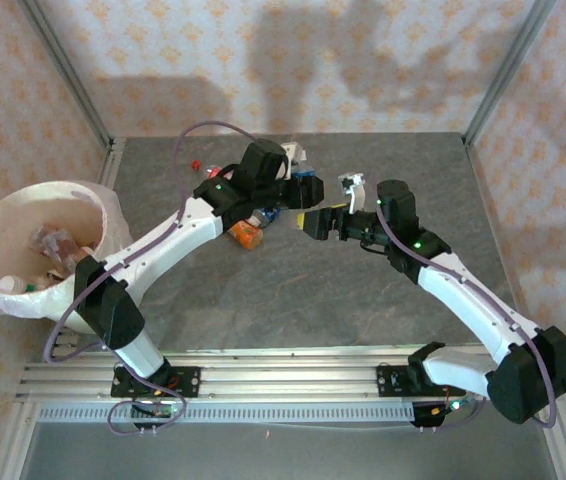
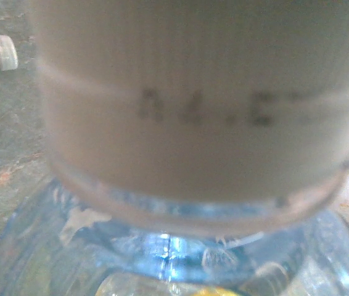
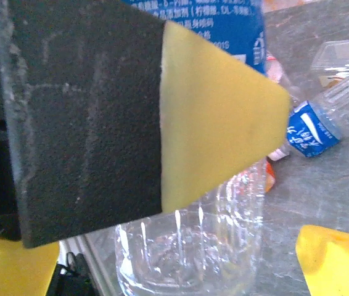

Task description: Put the plastic bottles in the bin

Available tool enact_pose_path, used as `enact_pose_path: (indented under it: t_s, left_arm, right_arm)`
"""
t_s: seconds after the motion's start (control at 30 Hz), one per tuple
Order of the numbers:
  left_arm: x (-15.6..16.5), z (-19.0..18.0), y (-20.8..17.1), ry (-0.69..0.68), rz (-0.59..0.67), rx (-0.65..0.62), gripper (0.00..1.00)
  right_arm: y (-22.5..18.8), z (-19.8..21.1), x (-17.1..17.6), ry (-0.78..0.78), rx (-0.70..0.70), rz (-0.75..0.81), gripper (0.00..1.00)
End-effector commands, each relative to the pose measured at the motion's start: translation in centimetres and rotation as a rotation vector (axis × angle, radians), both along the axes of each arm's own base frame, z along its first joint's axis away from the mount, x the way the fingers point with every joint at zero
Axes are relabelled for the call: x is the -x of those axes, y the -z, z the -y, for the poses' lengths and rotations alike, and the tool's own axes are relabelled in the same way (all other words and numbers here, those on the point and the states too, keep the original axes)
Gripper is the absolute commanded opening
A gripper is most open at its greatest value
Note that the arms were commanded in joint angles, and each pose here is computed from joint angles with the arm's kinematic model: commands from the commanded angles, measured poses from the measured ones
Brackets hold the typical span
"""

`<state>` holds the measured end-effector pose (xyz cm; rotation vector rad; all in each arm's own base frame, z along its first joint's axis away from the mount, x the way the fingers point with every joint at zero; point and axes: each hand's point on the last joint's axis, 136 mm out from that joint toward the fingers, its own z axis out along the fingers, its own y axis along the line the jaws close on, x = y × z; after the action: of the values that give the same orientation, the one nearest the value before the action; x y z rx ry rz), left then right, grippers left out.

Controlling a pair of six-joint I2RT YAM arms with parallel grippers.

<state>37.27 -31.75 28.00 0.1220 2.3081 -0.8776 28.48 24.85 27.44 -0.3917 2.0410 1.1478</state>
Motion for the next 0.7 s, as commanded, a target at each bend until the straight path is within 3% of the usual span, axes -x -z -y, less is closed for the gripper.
enact_pose_path:
  t_s: [0.0,0.2,0.33,0.5,0.67]
  left_arm:
    - [0.1,-1.8,-1.6,-0.074,0.037,-0.005,0.48]
    - [-0.3,-4.2,-2.3,-0.160,0.063,-0.032,0.48]
    - [-0.6,-6.8,-2.9,-0.233,0.071,-0.042,0.48]
    - [-0.3,-10.5,-4.0,-0.322,0.101,-0.053,0.48]
    - [1.5,-15.8,-6.8,-0.446,0.175,-0.145,0.47]
  right_arm:
    - [-1.0,0.8,0.3,0.014,0.056,0.068,0.99]
    - [-2.3,2.4,1.0,0.021,0.175,0.191,0.99]
    - [-2.4,3.8,0.3,0.106,0.220,0.237,0.99]
    - [-2.6,4.9,-0.6,0.215,0.189,0.270,0.99]
    - [-2.6,6.1,-1.9,0.316,0.195,0.289,0.99]
